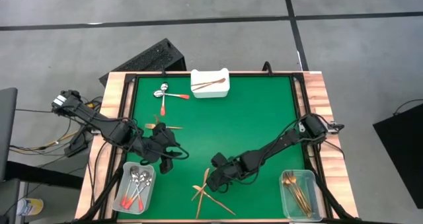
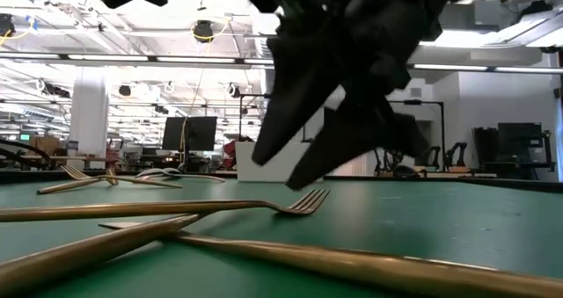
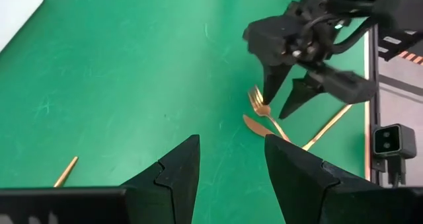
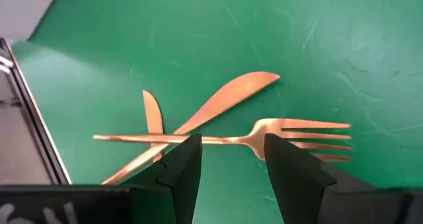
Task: Sort silverware by color (type)
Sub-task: Put the gold fork into the transparent bin
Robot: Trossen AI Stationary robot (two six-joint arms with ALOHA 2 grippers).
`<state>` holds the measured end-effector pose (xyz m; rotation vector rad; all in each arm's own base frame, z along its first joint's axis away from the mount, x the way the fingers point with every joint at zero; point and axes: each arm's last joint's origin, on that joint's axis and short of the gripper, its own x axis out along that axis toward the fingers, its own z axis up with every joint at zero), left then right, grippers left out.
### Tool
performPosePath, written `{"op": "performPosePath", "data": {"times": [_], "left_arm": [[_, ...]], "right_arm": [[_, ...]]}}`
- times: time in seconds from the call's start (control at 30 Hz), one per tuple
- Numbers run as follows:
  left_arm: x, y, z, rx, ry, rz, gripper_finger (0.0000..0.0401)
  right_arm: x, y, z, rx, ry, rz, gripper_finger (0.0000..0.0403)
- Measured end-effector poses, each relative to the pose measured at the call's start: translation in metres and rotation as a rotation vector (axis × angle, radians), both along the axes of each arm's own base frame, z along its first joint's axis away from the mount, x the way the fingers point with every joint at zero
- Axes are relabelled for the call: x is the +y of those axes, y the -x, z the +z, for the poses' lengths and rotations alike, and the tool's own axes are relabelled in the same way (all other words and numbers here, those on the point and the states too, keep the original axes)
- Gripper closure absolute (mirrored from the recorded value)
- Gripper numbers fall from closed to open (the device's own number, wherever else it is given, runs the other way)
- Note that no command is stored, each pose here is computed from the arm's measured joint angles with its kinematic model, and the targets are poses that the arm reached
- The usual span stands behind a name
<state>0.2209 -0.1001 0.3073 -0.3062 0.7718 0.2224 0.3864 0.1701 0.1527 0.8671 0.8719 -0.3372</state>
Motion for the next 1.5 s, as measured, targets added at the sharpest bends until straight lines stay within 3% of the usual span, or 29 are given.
{"op": "performPosePath", "data": {"times": [0.2, 0.43, 0.77, 0.93, 1.1, 1.33, 1.4, 1.5], "left_arm": [[0.001, 0.001, -0.001, 0.015, -0.003, 0.008, 0.0244], [0.001, 0.001, -0.001, 0.012, -0.001, 0.008, 0.0244], [0.001, 0.001, -0.001, 0.008, 0.014, 0.024, 0.0244], [0.001, 0.001, -0.001, 0.009, 0.018, 0.028, 0.0244], [0.001, 0.001, -0.001, 0.007, 0.022, 0.033, 0.0244], [0.001, 0.0, 0.0, -0.013, 0.007, 0.049, 0.0244], [0.001, -0.001, 0.001, -0.022, 0.012, 0.046, 0.0244], [0.0, -0.001, 0.001, -0.025, 0.015, 0.043, 0.0244]], "right_arm": [[-0.002, 0.001, 0.021, 0.077, 0.118, 0.002, 0.0212], [-0.018, 0.013, 0.015, 0.248, 0.217, -0.046, 0.0212], [-0.032, 0.005, -0.009, 0.154, 0.009, 0.035, 0.0212], [-0.031, 0.005, -0.011, 0.148, -0.037, 0.057, 0.0216], [-0.027, 0.005, -0.011, 0.143, -0.067, 0.106, 0.0263], [-0.028, 0.0, -0.009, 0.098, -0.079, 0.098, 0.0388], [-0.031, 0.0, -0.009, 0.11, -0.102, 0.057, 0.0387], [-0.034, 0.001, -0.01, 0.135, -0.127, 0.007, 0.0349]]}}
